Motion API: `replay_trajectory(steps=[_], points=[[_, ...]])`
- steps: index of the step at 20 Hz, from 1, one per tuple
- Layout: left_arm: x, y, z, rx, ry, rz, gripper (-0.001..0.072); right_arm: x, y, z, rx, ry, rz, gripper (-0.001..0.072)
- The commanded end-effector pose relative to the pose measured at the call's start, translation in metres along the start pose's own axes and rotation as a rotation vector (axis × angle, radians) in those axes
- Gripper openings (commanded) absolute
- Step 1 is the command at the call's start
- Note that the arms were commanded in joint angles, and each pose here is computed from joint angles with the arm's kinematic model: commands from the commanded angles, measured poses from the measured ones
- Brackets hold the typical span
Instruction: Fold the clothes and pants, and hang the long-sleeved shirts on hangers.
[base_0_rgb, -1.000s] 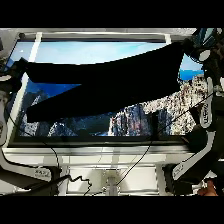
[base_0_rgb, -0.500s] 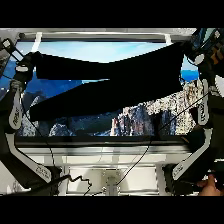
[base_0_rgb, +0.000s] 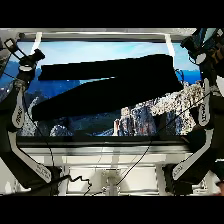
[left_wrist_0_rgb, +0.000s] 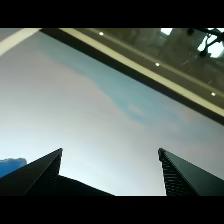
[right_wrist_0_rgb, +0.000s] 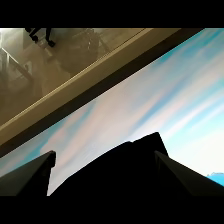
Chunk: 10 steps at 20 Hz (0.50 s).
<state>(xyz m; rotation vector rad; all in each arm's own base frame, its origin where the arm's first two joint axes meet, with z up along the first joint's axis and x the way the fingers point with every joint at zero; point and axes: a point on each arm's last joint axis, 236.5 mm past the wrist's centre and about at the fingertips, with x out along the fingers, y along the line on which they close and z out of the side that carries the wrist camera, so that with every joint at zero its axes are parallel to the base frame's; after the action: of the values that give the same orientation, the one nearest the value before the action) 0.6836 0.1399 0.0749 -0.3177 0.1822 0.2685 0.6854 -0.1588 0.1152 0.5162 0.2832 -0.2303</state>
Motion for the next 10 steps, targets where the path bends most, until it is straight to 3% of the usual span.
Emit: replay_trajectory(steps=[1, 3, 4, 5, 6, 10], points=[[-0.018, -0.027, 0.030, -0.074, 0.007, -0.103, 0.0656, -0.025, -0.015, 0.008, -0.008, 0.088, -0.040, 0.0686], [-0.041, -0.057, 0.047, -0.046, 0.055, -0.241, 0.0499, -0.050, -0.044, 0.011, -0.002, 0.182, -0.103, 0.0686], [-0.053, -0.068, 0.052, -0.011, 0.084, -0.299, 0.0387, -0.066, -0.065, 0.008, 0.007, 0.251, -0.148, 0.0651], [-0.069, -0.077, 0.053, 0.026, 0.132, -0.361, 0.0135, -0.083, -0.087, 0.001, 0.019, 0.329, -0.198, 0.0540], [-0.083, -0.081, 0.052, 0.072, 0.180, -0.409, 0.0009, -0.102, -0.112, -0.012, 0.030, 0.427, -0.250, 0.0464], [-0.125, -0.061, 0.046, 0.041, 0.379, -0.403, 0.0009, -0.172, -0.176, -0.087, -0.008, 0.845, -0.290, 0.0382]])
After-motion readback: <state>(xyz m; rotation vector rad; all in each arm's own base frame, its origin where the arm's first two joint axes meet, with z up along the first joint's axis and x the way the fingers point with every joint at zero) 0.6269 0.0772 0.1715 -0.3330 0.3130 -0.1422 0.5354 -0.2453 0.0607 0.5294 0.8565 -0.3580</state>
